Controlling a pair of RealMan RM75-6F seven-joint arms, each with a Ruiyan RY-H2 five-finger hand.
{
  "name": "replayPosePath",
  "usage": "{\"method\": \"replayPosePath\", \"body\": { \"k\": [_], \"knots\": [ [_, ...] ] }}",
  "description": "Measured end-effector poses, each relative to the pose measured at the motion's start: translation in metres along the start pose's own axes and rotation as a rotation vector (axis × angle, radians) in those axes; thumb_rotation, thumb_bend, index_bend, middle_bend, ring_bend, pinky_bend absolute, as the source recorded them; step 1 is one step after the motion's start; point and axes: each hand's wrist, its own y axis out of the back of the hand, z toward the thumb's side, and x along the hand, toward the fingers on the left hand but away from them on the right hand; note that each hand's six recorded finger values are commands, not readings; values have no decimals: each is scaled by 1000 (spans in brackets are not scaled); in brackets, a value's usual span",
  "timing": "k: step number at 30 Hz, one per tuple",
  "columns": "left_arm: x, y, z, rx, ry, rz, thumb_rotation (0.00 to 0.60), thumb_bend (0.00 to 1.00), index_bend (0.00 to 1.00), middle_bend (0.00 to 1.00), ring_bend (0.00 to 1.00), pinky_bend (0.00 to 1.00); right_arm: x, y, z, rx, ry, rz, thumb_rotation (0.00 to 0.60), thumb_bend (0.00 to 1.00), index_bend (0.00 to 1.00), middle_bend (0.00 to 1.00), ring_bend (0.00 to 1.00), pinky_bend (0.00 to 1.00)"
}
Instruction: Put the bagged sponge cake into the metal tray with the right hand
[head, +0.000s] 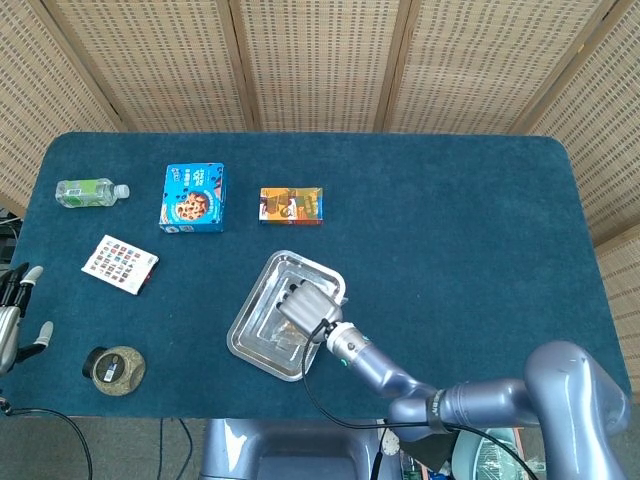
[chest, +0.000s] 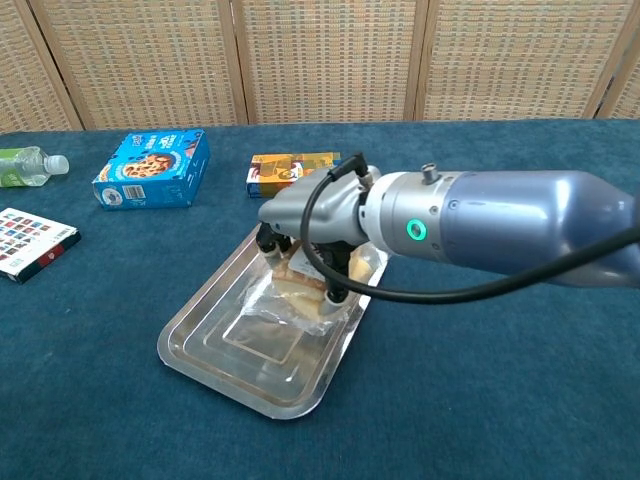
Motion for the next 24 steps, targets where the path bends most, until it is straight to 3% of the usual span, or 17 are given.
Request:
{"method": "replayPosePath", "body": {
  "k": [8,21,24],
  "knots": [
    [-1,3,-3,-13,2,5,600,421,0,0,0,0,-23,10,9,0,-24,-11,600,222,418,412,301,437],
    [-2,6,-6,-24,4,11,600,421,0,0,0,0,-31,11,17,21,-45,-4,600,222,418,412,301,437],
    [-1,6,-6,-26,5,10,600,421,0,0,0,0,-31,10,15,22,-59,-1,600,217,315,316,242,372]
  ]
}}
